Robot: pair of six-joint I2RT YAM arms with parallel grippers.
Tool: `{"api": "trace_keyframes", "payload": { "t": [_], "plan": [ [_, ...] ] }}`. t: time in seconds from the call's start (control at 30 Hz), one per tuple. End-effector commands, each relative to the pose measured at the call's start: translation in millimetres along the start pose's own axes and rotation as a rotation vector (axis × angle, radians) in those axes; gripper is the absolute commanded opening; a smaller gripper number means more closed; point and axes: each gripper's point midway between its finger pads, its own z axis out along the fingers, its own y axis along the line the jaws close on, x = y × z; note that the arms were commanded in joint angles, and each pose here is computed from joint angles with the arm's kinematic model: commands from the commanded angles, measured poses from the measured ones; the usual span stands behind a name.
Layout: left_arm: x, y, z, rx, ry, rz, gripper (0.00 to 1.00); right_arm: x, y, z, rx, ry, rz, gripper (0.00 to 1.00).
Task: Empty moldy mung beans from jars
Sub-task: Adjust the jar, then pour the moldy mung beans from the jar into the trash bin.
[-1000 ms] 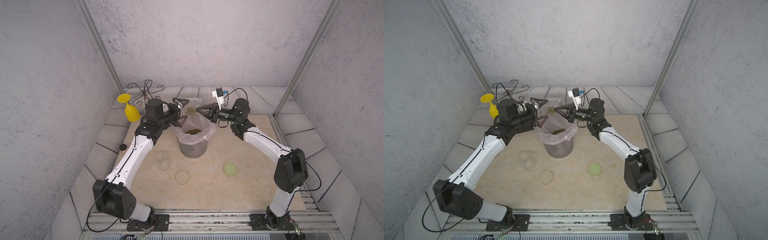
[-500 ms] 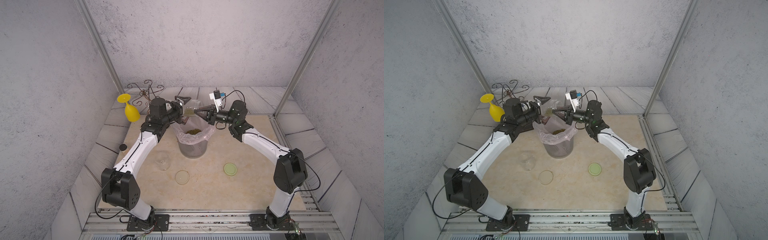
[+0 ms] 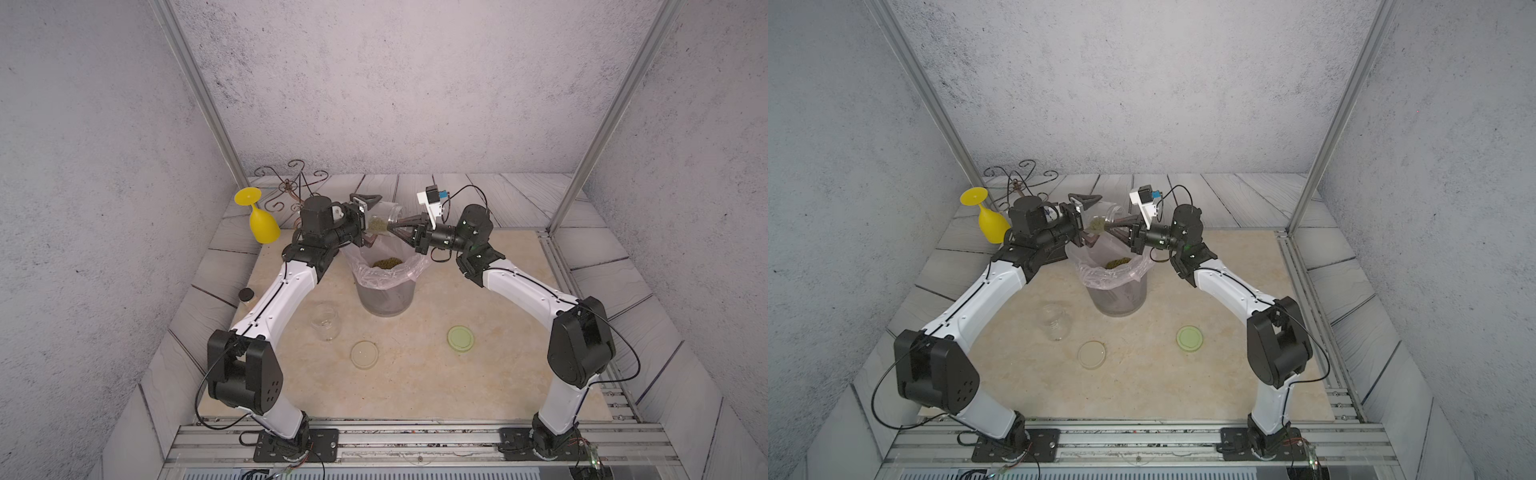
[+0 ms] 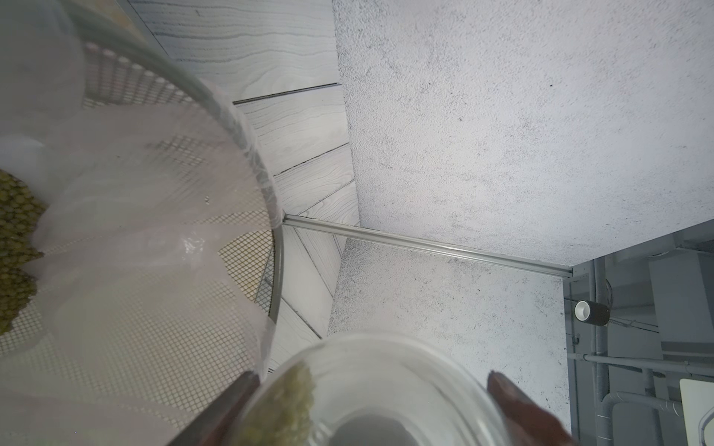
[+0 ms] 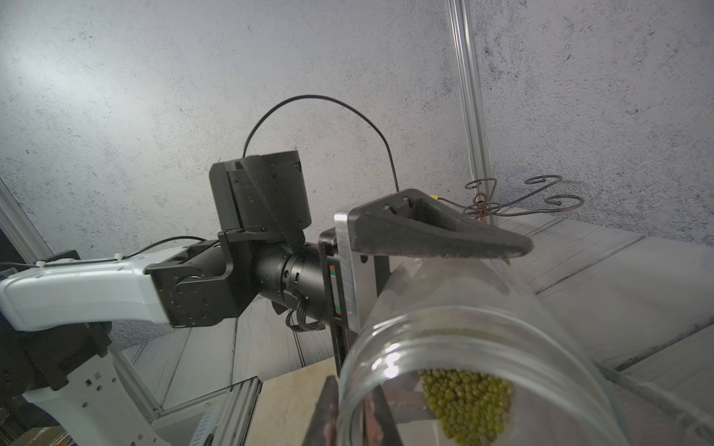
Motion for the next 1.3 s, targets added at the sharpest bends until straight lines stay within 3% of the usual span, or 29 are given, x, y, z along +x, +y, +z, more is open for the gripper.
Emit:
{"api": "trace_keyframes", "payload": {
  "t": [0.0, 0.17, 0.2, 0.27, 0.33, 0.4, 0.53, 0.73, 1.27],
  "plan": [
    [7.5, -25.4, 0.9, 0.078, 0.037, 0.084, 0.73, -29.4, 50.4, -5.3, -0.098, -0.028, -0.111, 0.0],
    [8.3, -25.5, 0.2, 0.057, 0.036, 0.133, 0.66, -28.0, 51.0, -6.4, -0.092, -0.019, -0.109, 0.01],
    [8.3, -24.6, 0.0, 0.049, 0.036, 0.144, 0.66, -28.3, 51.0, -6.6, -0.088, -0.017, -0.11, 0.07],
    [8.3, -24.1, -0.3, 0.04, 0.034, 0.162, 0.66, -27.6, 49.8, -7.2, -0.075, -0.01, -0.11, 0.34],
    [6.8, -21.1, 0.0, 0.03, 0.031, 0.178, 0.65, -25.8, 49.0, -8.4, -0.059, 0.002, -0.109, 0.5],
    [5.8, -17.7, -0.6, 0.013, 0.028, 0.197, 0.63, -24.9, 50.3, -10.9, -0.043, 0.016, -0.113, 0.6],
    [1.8, -12.9, -1.4, -0.02, 0.012, 0.251, 0.63, -21.1, 51.0, -18.6, 0.01, 0.049, -0.129, 0.72],
    [-1.9, -12.5, -2.4, -0.081, 0.003, 0.373, 0.61, -12.6, 48.1, -32.5, 0.101, 0.114, -0.136, 0.84],
    [-27.9, -7.0, -5.3, -0.241, -0.089, 0.753, 0.52, -8.1, 54.2, -76.6, 0.25, 0.144, -0.15, 0.91]
  ]
}}
